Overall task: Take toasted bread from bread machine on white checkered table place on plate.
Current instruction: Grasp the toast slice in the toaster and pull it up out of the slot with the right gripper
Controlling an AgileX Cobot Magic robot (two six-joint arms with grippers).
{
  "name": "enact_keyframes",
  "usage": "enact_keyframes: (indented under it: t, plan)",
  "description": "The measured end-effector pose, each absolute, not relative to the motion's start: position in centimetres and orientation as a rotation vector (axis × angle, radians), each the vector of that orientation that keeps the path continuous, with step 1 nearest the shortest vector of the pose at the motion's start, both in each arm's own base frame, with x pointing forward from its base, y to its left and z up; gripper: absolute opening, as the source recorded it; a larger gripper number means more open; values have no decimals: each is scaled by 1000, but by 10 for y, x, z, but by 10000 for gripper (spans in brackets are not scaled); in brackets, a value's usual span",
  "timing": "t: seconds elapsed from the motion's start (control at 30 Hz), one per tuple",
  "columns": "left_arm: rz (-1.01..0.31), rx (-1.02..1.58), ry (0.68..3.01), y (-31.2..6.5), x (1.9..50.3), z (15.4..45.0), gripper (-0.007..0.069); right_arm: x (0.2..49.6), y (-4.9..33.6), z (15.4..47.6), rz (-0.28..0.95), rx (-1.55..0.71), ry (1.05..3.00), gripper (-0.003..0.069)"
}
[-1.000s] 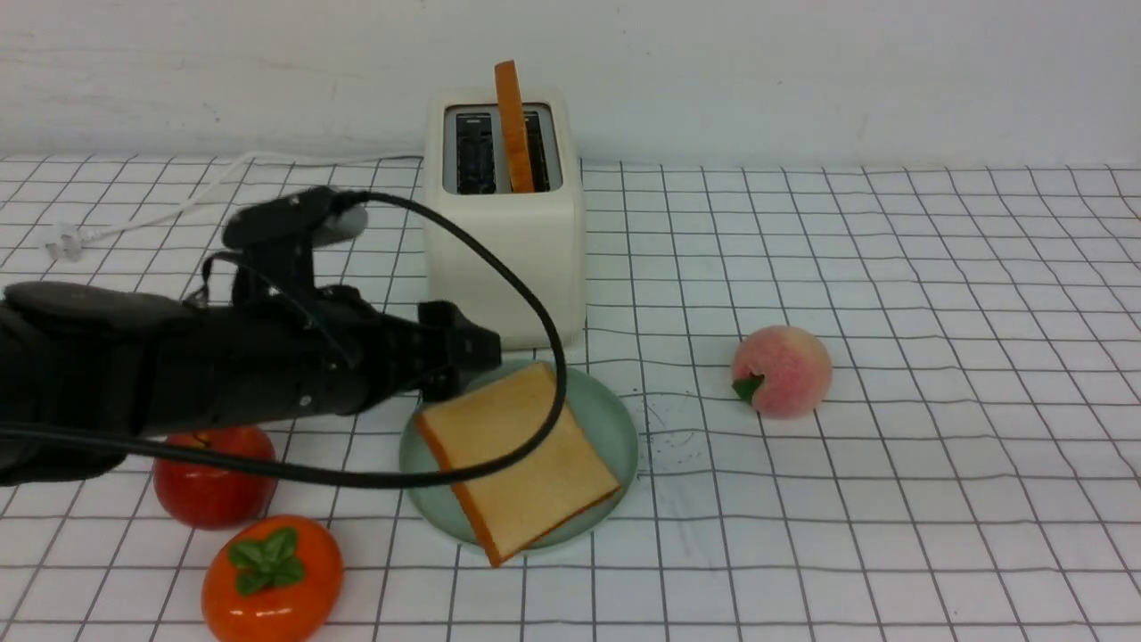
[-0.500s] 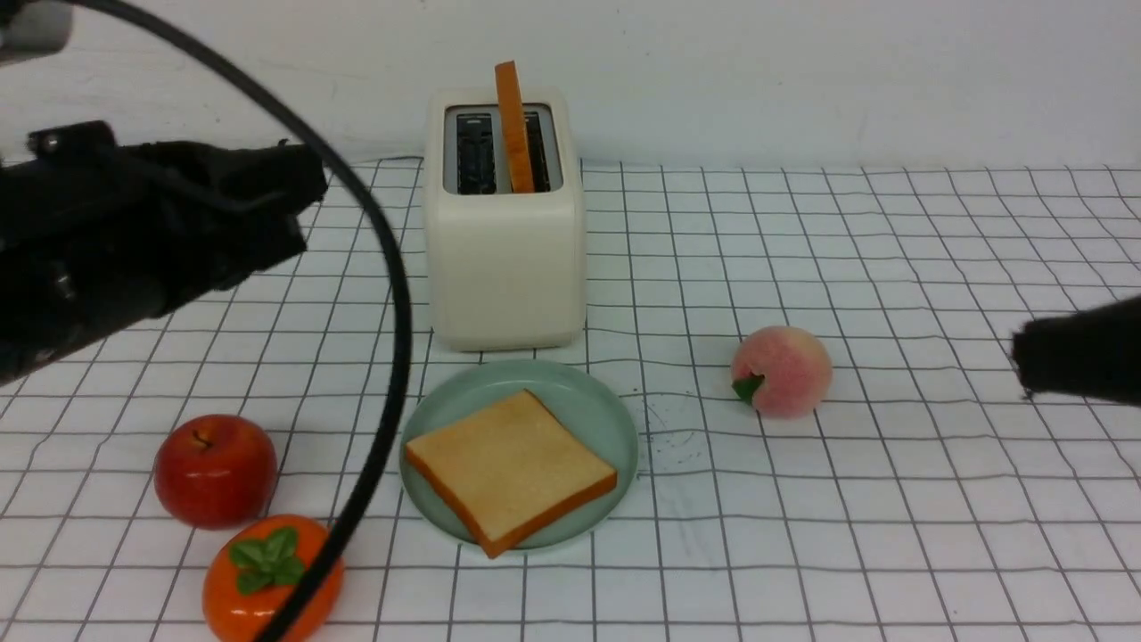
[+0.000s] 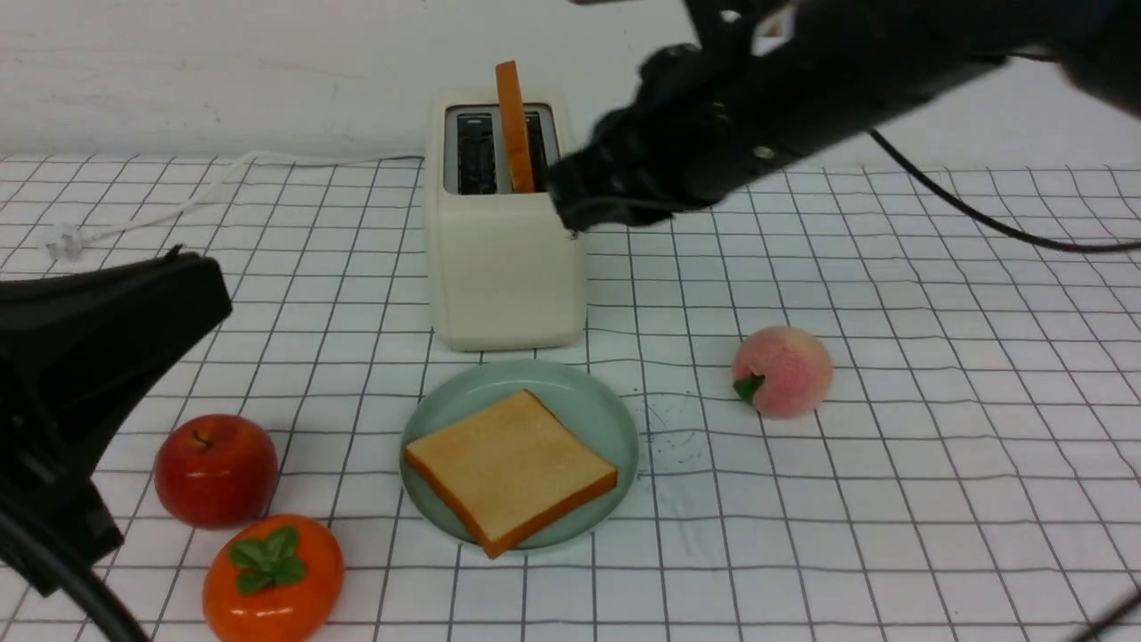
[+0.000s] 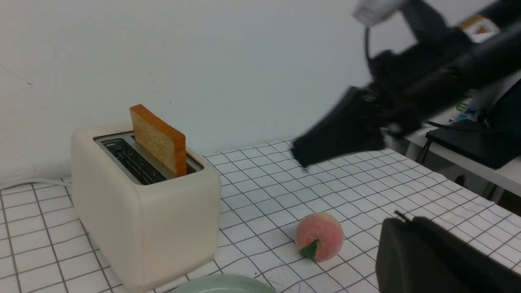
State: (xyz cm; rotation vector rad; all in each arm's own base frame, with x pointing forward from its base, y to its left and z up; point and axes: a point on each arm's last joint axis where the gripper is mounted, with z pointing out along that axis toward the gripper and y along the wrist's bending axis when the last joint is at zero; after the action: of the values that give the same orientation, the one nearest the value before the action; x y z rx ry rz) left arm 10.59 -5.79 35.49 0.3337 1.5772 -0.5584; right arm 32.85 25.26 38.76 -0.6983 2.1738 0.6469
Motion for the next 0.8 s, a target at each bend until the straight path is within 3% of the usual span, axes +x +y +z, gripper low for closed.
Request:
enact_keyframes:
  t: [0.03, 0.13, 0.17, 0.3, 0.43, 0.6, 0.7, 0.8]
  plan:
    - [-559, 335, 1578, -58, 106, 355, -13, 329, 252, 388, 643, -697, 2171, 68]
    - [-565, 338, 1580, -58, 105, 354, -13, 377, 278, 370, 597, -644, 2122, 221]
    - [-565, 338, 1580, -58, 105, 354, -13, 382, 281, 367, 596, -639, 2117, 232]
    - [-565, 341, 1581, -58, 105, 354, -13, 428, 294, 344, 508, -556, 2074, 496]
    - [-566, 344, 1582, -59, 105, 354, -13, 453, 295, 320, 405, -484, 2079, 632]
    - [-566, 344, 1582, -59, 105, 354, -13, 468, 295, 306, 351, -407, 2037, 615]
    - [-566, 344, 1582, -59, 105, 354, -13, 473, 293, 304, 350, -366, 2017, 542]
    - [-566, 344, 1591, -59, 105, 351, -13, 478, 286, 306, 347, -327, 2007, 379]
